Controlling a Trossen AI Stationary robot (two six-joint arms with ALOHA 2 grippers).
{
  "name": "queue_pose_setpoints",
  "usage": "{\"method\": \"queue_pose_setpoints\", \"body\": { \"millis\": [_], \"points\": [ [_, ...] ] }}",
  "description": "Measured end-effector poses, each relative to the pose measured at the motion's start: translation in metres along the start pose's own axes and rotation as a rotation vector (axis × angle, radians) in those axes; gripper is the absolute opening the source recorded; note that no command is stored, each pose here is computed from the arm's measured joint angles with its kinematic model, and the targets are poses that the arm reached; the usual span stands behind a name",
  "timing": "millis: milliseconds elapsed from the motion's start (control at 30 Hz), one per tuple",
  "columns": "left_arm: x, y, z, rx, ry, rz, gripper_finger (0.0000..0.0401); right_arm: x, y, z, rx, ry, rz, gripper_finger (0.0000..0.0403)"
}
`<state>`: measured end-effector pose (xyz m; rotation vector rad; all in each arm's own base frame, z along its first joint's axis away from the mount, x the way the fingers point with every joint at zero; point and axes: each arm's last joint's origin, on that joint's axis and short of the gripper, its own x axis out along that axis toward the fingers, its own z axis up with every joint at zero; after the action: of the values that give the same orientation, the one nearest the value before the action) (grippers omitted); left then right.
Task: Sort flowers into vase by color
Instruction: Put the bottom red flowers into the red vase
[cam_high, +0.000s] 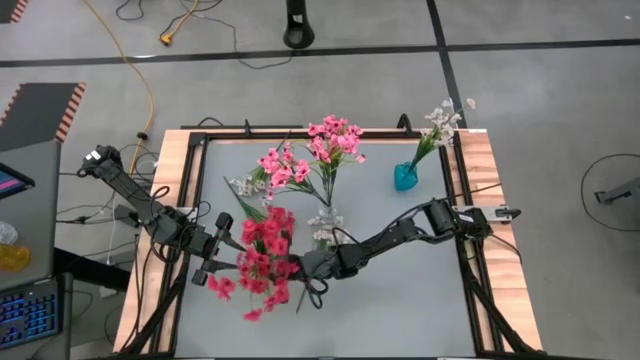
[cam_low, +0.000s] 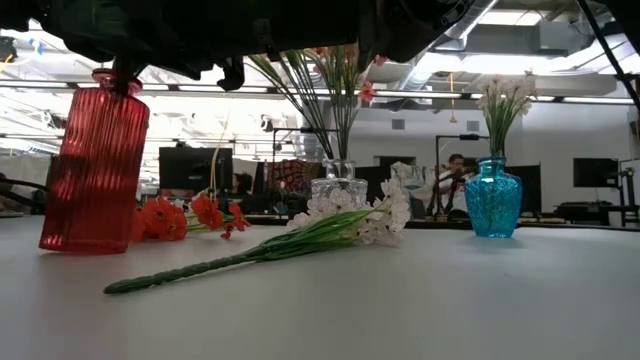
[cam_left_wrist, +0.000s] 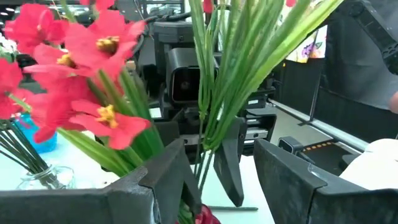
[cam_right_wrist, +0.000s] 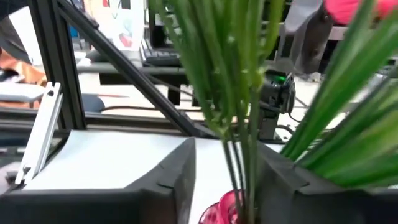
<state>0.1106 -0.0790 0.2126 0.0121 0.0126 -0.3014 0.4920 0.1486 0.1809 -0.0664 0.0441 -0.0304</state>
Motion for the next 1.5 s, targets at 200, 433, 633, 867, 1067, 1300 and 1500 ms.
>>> {"method": "queue_pose_setpoints", "body": {
  "millis": [200, 433, 633, 867, 1067, 1300, 1500],
  "points": [
    [0.000, 0.000, 0.000, 0.000, 0.000, -0.002, 0.0180, -0.006, -0.003, 0.014, -0.019, 0.059, 0.004, 0.0212],
    [0.000, 0.000, 0.000, 0.000, 0.000, -0.003, 0.0180, -0.007, -0.003, 0.019, -0.017, 0.055, 0.003, 0.0218],
    [0.000, 0.000, 0.000, 0.000, 0.000, -0.003, 0.0180, -0.007, -0.003, 0.022, -0.015, 0.047, 0.004, 0.0215],
    [0.000, 0.000, 0.000, 0.000, 0.000, -0.004, 0.0180, -0.004, 0.001, 0.034, -0.028, 0.073, 0.014, 0.0215],
    [0.000, 0.000, 0.000, 0.000, 0.000, -0.004, 0.0180, -0.001, 0.002, 0.040, -0.054, 0.146, 0.019, 0.0215],
    [0.000, 0.000, 0.000, 0.000, 0.000, -0.004, 0.0180, 0.001, 0.002, 0.048, -0.050, 0.133, 0.018, 0.0214],
    [0.000, 0.000, 0.000, 0.000, 0.000, -0.004, 0.0180, 0.001, 0.004, 0.054, -0.054, 0.123, 0.021, 0.0214]
  ]
}}
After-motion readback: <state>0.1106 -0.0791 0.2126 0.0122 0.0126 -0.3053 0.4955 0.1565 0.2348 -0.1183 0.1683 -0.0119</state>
